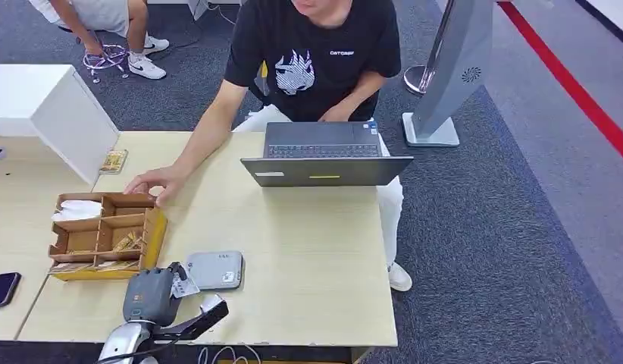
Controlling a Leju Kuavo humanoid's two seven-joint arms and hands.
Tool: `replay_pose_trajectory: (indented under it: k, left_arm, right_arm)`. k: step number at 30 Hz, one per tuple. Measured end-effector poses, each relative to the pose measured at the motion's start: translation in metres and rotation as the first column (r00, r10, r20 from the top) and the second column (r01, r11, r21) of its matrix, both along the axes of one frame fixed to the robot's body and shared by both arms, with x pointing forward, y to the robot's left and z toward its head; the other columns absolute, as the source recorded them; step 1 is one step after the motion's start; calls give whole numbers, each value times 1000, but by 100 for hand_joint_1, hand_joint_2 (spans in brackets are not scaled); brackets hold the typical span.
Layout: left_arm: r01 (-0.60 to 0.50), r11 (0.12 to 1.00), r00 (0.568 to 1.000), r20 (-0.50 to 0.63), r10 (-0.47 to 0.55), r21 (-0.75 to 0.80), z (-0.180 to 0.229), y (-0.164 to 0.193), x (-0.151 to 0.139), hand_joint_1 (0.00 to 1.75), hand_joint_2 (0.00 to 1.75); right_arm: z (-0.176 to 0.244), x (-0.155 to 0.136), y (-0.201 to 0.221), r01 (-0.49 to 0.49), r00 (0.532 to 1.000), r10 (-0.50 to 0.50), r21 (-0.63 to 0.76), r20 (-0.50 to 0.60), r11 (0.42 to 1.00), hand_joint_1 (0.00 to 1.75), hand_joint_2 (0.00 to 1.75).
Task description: Pass the card to the sensor for recognition and then transmit it.
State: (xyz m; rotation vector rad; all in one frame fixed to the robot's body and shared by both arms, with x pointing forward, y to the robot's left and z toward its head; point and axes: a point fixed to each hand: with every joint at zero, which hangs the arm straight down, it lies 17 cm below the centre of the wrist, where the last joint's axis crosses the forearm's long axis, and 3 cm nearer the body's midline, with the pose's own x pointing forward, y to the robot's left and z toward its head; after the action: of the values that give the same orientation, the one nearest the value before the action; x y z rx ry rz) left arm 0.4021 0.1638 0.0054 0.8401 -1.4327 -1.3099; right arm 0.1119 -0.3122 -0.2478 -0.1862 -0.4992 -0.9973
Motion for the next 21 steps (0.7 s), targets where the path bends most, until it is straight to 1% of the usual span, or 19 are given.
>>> replay_pose_trajectory:
  k: [6, 14, 15, 18, 19, 20, 21]
  left_arm:
    - [3, 1000, 1000, -8, -3, -3, -2, -3, -1, 168, 175]
    - [3, 1000, 1000, -8, -3, -2, -2, -3, -1, 168, 175]
    - [3, 1000, 1000, -9, -3, -2, -2, -3, -1, 175, 175]
    - [6, 1000, 1000, -12, -6, -3, -3, -3, -1, 175, 175]
    - [2, 1000, 1000, 7, -2, -1, 0, -3, 0, 175, 175]
    - [-10, 1000, 997, 75, 10, -5, 25, 1, 9, 175, 175]
    - [-28, 999, 985, 170, 30, -16, 66, 9, 28, 175, 175]
  right_arm:
    - [-3, 3, 2, 50, 999, -50, 14, -5, 999, 0, 175]
    - [-3, 3, 3, 51, 999, -51, 15, -5, 999, 0, 175]
    - [-3, 3, 3, 53, 999, -53, 17, -5, 998, 0, 175]
    - [-4, 5, 5, 65, 998, -65, 26, -6, 998, 0, 175]
    - [-4, 8, 7, 78, 997, -78, 29, -1, 996, 0, 175]
    - [-5, 10, 9, 82, 997, -82, 34, 1, 996, 0, 175]
    - [-5, 12, 9, 71, 997, -72, 39, 5, 997, 0, 175]
